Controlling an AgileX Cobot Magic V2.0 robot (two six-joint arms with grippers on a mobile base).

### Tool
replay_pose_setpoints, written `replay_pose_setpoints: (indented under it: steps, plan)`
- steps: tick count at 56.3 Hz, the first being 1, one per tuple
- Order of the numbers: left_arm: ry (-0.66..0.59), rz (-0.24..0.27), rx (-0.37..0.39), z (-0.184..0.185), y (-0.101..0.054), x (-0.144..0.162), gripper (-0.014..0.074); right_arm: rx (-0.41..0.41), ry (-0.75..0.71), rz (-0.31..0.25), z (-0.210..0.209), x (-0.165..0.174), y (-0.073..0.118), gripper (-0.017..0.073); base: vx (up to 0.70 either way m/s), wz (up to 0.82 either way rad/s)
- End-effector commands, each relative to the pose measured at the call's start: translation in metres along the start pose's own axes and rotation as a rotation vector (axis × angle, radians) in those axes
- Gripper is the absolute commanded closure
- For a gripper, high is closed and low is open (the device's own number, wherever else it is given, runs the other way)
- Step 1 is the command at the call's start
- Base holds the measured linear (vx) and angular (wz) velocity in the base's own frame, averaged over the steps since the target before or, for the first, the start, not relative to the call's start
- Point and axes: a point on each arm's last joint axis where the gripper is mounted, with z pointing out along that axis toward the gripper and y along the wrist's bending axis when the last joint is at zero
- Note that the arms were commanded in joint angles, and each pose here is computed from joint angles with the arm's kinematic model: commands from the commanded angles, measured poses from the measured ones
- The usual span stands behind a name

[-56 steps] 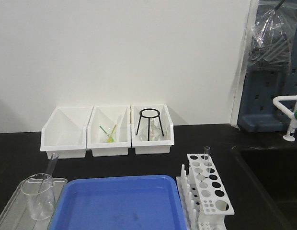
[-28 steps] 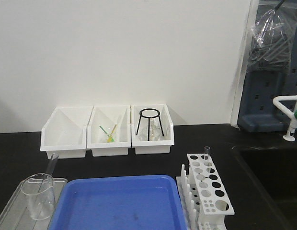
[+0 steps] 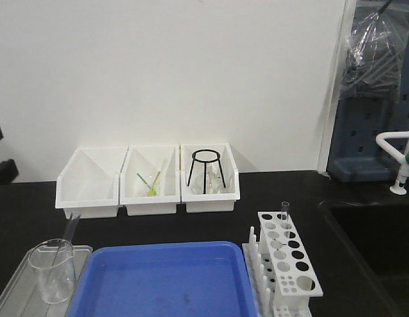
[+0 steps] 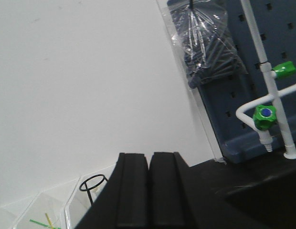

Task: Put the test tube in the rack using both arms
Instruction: 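Move the left gripper down to the glass test tube in the beaker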

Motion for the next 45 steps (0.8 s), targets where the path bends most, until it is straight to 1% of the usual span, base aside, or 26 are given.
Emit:
replay_pose_setpoints:
  steps: [1, 3, 6, 10, 16, 19, 23, 33, 39, 45]
  plan:
    - [-0.095, 0.088, 0.077, 0.007, -0.009, -0.013, 0.0432, -0.145, -0.098, -0.066, 0.005, -0.015, 0.014, 0.057, 0.0, 0.0]
    - [-0.063, 0.091, 0.076, 0.011, -0.008, -0.007, 0.043, -0.17, -0.09, -0.081, 0.007, -0.012, 0.016, 0.057, 0.0, 0.0]
    - [-0.007, 0.068, 0.063, 0.017, -0.006, 0.003, 0.043, -0.2, -0.067, -0.102, 0.011, -0.008, 0.017, 0.057, 0.0, 0.0]
    - [0.053, 0.067, 0.051, 0.022, -0.004, 0.015, 0.0425, -0.217, -0.03, -0.094, 0.015, -0.002, 0.017, 0.057, 0.0, 0.0]
    - [0.096, 0.067, 0.046, 0.028, -0.003, 0.025, 0.0395, -0.232, 0.023, -0.07, 0.02, 0.006, 0.016, 0.057, 0.0, 0.0]
    - [0.11, 0.065, 0.047, 0.031, -0.003, 0.03, 0.0364, -0.233, 0.04, -0.058, 0.022, 0.009, 0.016, 0.057, 0.0, 0.0]
    - [0.138, 0.062, 0.045, 0.036, -0.002, 0.038, 0.0295, -0.232, 0.059, -0.045, 0.024, 0.012, 0.015, 0.057, 0.0, 0.0]
    - [0.192, 0.055, 0.048, 0.046, -0.001, 0.056, 0.0141, -0.232, 0.076, -0.053, 0.027, 0.015, 0.014, 0.057, 0.0, 0.0]
    - [0.23, 0.051, 0.052, 0.053, -0.001, 0.07, 0.0092, -0.239, 0.075, -0.051, 0.026, 0.016, 0.014, 0.057, 0.0, 0.0]
    - [0.262, 0.045, 0.059, 0.06, 0.0, 0.085, 0.0074, -0.241, 0.076, -0.054, 0.026, 0.016, 0.014, 0.057, 0.0, 0.0]
